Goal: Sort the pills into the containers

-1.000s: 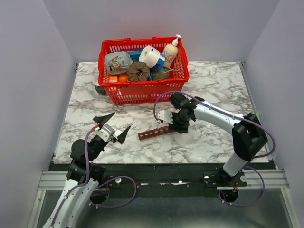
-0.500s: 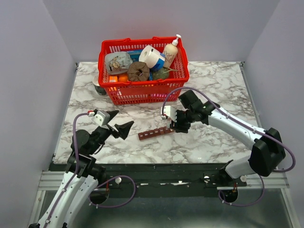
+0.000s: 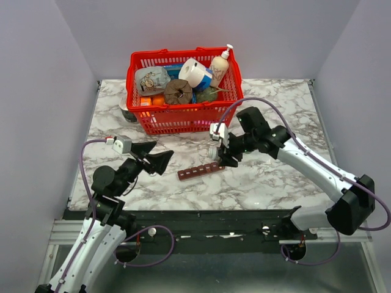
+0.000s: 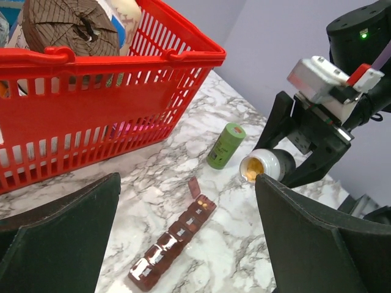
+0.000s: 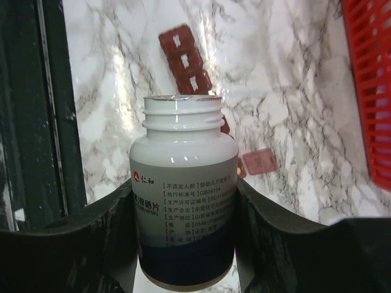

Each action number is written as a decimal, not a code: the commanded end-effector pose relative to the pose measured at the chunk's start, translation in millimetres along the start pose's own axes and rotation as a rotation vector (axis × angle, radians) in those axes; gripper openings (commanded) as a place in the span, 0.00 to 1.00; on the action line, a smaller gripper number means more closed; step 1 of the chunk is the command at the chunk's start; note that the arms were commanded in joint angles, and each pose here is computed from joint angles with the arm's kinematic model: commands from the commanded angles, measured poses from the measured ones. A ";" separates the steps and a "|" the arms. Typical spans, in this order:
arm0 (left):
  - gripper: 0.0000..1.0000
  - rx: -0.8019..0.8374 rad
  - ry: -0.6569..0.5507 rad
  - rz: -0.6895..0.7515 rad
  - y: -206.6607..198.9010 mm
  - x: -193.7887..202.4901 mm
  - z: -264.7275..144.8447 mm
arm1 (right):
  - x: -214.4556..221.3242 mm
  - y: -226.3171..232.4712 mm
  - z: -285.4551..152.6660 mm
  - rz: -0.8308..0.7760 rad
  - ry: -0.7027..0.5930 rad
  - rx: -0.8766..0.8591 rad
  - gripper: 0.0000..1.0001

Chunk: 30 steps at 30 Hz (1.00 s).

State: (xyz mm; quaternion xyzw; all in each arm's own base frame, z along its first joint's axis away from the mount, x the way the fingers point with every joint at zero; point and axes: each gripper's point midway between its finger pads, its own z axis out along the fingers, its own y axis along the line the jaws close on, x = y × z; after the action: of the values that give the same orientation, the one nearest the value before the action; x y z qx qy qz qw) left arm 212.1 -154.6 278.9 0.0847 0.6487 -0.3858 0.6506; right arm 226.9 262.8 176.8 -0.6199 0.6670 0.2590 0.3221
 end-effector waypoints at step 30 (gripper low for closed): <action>0.99 -0.550 0.308 -0.240 110.5 55.7 3.3 | -227.7 40.6 -212.1 -0.043 -1.112 0.214 0.01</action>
State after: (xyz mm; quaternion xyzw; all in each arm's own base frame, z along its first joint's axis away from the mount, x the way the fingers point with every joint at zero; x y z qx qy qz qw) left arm 269.8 -107.5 215.2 -0.0820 0.7864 -0.2513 0.5583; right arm 175.0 271.2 474.6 -0.4140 0.4217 0.4503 0.6694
